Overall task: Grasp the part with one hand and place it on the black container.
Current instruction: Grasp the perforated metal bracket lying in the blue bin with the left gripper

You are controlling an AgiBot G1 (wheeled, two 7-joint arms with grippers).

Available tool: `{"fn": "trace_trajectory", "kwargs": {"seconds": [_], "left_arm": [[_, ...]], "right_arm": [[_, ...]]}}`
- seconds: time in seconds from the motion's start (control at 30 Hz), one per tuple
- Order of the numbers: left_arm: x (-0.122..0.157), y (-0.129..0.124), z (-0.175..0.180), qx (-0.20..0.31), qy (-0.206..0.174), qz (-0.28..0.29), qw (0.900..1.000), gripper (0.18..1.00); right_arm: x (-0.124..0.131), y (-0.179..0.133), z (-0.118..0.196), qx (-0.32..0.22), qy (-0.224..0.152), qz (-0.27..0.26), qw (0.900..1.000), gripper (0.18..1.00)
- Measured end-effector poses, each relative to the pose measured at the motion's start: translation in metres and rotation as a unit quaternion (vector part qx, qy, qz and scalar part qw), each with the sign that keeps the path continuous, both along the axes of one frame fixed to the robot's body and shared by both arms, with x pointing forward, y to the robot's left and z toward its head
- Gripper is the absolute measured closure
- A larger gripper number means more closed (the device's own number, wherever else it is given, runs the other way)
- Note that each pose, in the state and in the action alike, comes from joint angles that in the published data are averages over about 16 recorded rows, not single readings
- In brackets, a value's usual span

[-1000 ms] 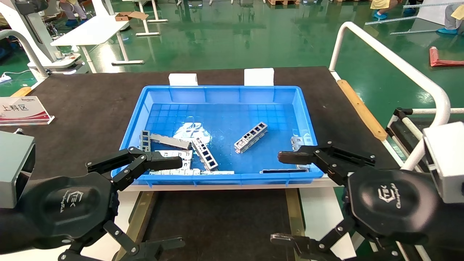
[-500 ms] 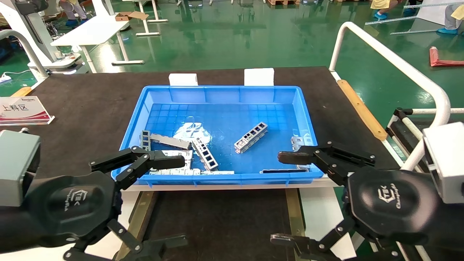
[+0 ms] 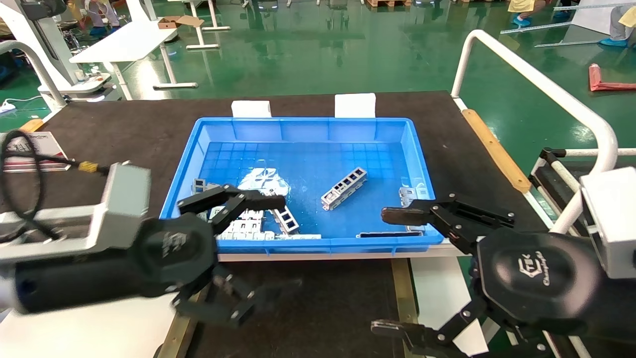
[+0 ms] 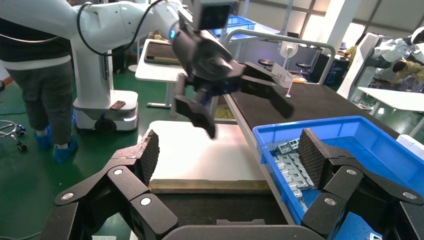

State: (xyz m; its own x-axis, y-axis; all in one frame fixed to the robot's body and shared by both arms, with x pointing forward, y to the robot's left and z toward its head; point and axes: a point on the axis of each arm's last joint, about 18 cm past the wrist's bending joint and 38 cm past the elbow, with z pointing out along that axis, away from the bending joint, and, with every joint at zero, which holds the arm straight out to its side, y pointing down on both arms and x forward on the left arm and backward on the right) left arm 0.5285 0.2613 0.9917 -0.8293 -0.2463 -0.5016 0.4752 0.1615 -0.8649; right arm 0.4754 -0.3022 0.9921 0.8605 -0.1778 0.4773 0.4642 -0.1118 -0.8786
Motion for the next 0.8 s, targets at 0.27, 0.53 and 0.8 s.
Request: {"fn": "trace_trajectory", "kwargs": {"seconds": [0.27,0.53,0.8], "left_arm": [[0.039,-0.023,0.004,-0.006,-0.002,0.033,0.9994,0.184],[0.087,-0.05,0.002,-0.009,-0.005,0.078,0.9969,0.184],[0.139,-0.084,-0.003,-0.01,-0.006,0.131,0.9914,0.184]], "right_arm": [[0.0,0.0,0.0,0.0,0.0,0.0,1.0,0.178],[0.0,0.0,0.0,0.0,0.0,0.0,1.0,0.178],[0.0,0.0,0.0,0.0,0.0,0.0,1.0,0.178]]}}
